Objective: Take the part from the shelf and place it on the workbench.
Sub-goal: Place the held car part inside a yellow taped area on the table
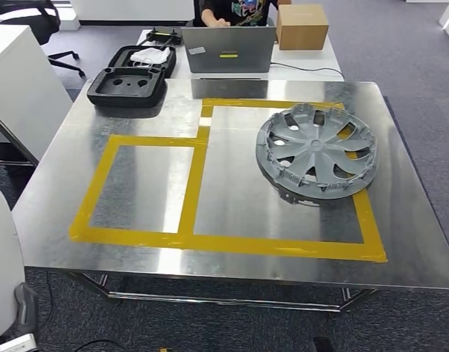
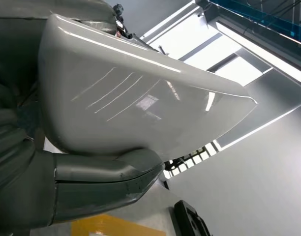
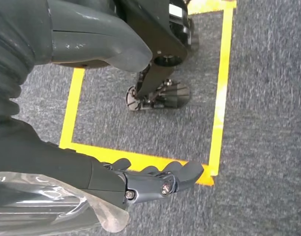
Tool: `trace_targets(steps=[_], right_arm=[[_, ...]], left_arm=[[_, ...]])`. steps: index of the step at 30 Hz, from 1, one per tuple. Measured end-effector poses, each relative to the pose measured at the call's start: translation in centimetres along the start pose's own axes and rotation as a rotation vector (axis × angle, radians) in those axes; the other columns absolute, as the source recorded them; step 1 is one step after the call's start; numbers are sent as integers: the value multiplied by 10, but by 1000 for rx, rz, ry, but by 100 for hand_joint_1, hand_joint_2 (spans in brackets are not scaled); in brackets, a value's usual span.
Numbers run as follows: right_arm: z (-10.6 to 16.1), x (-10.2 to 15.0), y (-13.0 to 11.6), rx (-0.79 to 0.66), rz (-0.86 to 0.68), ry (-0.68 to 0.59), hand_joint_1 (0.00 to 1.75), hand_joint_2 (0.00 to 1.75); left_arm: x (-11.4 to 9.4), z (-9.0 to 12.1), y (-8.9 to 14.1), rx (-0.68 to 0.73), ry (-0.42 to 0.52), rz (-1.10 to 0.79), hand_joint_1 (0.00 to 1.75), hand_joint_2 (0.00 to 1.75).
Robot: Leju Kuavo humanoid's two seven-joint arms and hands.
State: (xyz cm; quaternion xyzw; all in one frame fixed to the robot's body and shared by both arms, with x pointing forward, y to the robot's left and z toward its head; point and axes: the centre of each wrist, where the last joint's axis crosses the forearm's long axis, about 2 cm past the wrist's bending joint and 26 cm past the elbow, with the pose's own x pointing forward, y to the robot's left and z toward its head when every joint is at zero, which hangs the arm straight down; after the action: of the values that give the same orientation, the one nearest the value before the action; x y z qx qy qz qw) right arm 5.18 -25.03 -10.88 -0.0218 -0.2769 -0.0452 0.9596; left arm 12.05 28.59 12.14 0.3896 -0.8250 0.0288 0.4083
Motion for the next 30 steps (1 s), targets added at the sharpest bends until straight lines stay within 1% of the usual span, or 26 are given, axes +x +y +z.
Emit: trace_targets(steps=[3,5,9,13,15,17,20,23,26,30], right_arm=[[0,1,1,7,5,-3,0,175],[-1,2,1,17,15,-8,0,175],[-2,4,1,44,37,-12,0,175],[-4,8,0,66,71,3,0,175],[-5,10,-1,76,95,8,0,175],[-6,12,-3,82,111,11,0,175],[-7,14,-5,86,128,13,0,175],[-9,19,-6,101,151,8,0,175],[-12,27,-5,116,174,0,0,175],[-16,36,-3,132,199,-7,0,175]], left_arm=[[-10,-1,0,-30,1,-11,175,175],[-22,-4,-1,-79,3,-15,175,175],[-62,-18,1,-190,38,-66,175,175],[-106,-38,7,-287,89,-178,175,175],[-124,-49,7,-343,111,-242,175,175],[-138,-58,5,-384,129,-290,175,175],[-151,-71,0,-430,151,-347,175,175],[-160,-88,-12,-495,156,-427,175,175],[-162,-114,-37,-577,128,-517,175,175],[-153,-153,-82,-678,51,-611,175,175]])
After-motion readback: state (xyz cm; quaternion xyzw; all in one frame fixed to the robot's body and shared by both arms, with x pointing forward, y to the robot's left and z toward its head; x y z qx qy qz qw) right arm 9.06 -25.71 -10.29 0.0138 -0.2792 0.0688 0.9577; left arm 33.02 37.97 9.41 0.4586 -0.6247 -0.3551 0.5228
